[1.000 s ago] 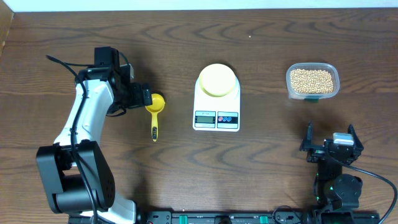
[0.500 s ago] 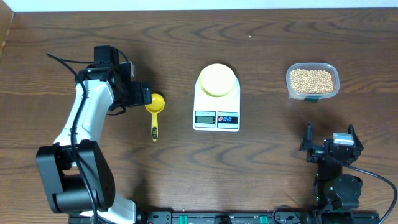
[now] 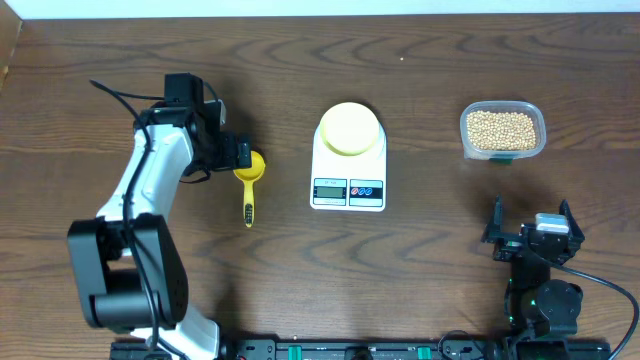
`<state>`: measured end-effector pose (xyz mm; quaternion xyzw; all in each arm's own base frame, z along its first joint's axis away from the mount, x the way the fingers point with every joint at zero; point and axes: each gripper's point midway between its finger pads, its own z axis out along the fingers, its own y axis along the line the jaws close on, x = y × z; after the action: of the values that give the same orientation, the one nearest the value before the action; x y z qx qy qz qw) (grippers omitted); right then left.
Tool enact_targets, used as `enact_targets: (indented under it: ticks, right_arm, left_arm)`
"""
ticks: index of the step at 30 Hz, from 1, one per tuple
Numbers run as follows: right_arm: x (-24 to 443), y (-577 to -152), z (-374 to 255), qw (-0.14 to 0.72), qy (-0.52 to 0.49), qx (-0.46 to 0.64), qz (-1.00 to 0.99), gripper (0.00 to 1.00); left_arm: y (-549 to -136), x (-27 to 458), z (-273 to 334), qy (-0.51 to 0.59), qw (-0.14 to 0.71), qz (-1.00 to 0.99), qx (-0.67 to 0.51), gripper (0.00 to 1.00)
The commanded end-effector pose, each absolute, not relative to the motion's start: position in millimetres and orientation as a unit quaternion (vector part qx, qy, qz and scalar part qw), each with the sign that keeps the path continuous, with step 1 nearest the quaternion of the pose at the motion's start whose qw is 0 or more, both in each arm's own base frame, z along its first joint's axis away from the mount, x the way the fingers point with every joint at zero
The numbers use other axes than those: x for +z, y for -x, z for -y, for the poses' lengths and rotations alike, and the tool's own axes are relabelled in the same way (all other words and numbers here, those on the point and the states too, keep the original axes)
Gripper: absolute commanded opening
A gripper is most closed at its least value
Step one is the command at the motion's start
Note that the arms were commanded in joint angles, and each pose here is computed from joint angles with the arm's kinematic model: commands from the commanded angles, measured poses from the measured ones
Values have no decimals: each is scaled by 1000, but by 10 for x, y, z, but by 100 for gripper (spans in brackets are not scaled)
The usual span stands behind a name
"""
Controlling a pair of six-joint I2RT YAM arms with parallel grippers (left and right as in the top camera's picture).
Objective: Scoop item into bowl and weigh 50g on scale
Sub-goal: 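Move the left gripper forward and down over the yellow scoop handle, then close the left gripper on the yellow scoop's handle near the cup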
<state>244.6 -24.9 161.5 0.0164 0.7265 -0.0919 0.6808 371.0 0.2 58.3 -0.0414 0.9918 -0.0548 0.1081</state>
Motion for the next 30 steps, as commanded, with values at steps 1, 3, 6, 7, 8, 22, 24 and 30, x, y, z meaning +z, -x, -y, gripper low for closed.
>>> enact_targets:
  ticks: [1,3,6,7,8,22,24,30]
  right_arm:
    - [1614,-2441,267,681,-24,-92,-726,99]
    - [1614,-2441,267,681,-24,-92,-726,99]
    - [1614,-2441,267,681,-24,-93,-726,99]
    - [1614,-2441,267,681,-24,-93,-726,99]
    - [1614,-2441,267,681,-24,-93,-726,99]
    - [1614,-2441,267,681,-24,-92,-726,99]
    - [1614,-2441,267,681,-24,-92,-726,99]
    - [1614,-2441,267,681,-24,-92,-726,99]
  left_arm:
    - [-3794,503,-48,39,107,-993,-43,100]
    - [-3814,467,-57,39,107,-993,-41,100]
    - [-3849,405,-61,39,107,-993,-40,100]
    - [-3855,380,-61,39,106,-993,-40,100]
    - [-3858,362,-61,39,105,-993,-40,100]
    - [-3843,56,-61,40,75,-996,-41,100]
    - [-3849,55,-60,40,76,-995,-41,100]
    - [-3866,58,-62,40,79,-995,-41,100]
